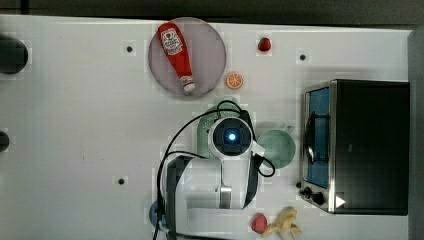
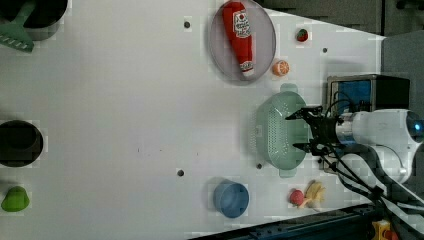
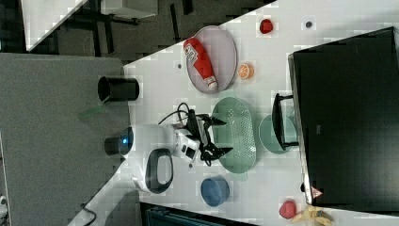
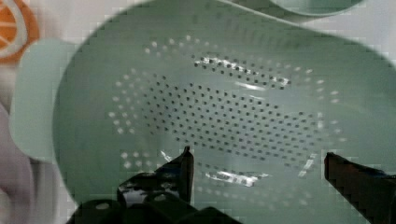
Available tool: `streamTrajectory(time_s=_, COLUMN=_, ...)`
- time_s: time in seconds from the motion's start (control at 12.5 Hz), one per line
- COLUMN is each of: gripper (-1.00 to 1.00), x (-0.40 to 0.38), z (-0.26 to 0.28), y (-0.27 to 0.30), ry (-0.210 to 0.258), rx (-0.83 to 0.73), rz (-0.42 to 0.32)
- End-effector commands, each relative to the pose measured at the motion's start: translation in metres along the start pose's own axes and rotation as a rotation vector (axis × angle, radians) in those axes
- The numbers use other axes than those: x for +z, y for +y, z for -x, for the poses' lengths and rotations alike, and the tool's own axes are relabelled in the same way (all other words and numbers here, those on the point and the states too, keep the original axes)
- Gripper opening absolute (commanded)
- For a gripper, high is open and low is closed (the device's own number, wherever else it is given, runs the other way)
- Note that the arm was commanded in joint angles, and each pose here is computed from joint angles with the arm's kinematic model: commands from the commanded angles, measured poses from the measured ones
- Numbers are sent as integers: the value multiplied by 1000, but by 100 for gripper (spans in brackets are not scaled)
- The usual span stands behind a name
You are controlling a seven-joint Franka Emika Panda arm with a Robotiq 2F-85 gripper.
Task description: Drag strainer right to left.
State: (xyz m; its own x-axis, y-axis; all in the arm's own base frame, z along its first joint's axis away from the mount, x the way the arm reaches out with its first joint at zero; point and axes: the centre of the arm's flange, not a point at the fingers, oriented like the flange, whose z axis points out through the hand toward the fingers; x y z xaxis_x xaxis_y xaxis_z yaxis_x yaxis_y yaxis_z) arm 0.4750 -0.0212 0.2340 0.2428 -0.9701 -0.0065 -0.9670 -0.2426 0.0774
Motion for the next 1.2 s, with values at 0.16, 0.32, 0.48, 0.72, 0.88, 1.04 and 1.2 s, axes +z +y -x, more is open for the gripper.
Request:
streamTrajectory(time_s=0.16, gripper=100, x=37, z=7, y=-11, ry=7, rx=131, rz=-23)
streamTrajectory(time_s=0.32, gripper=100, x=54, z=15, y=-17, ry=11, rx=133, rz=-63)
streamTrajectory(time_s=0.48, gripper=100, x=68, z=27, y=-18, ry=8, rx=145, rz=-54)
streamTrajectory(time_s=0.72, gripper=100, x=75, z=52, y=-22, ry=1, rx=151, rz=-42)
streamTrajectory(time_s=0.88, gripper=100, x=73, z=70, y=-26, ry=0, rx=128, rz=-47)
streamTrajectory(time_s=1.04, gripper=100, x=74, z=90, y=-28, ry=-3, rx=115, rz=-42)
streamTrajectory(time_s=1.2, gripper=100, x=74, z=113, y=-30, ry=-6, rx=136, rz=-40)
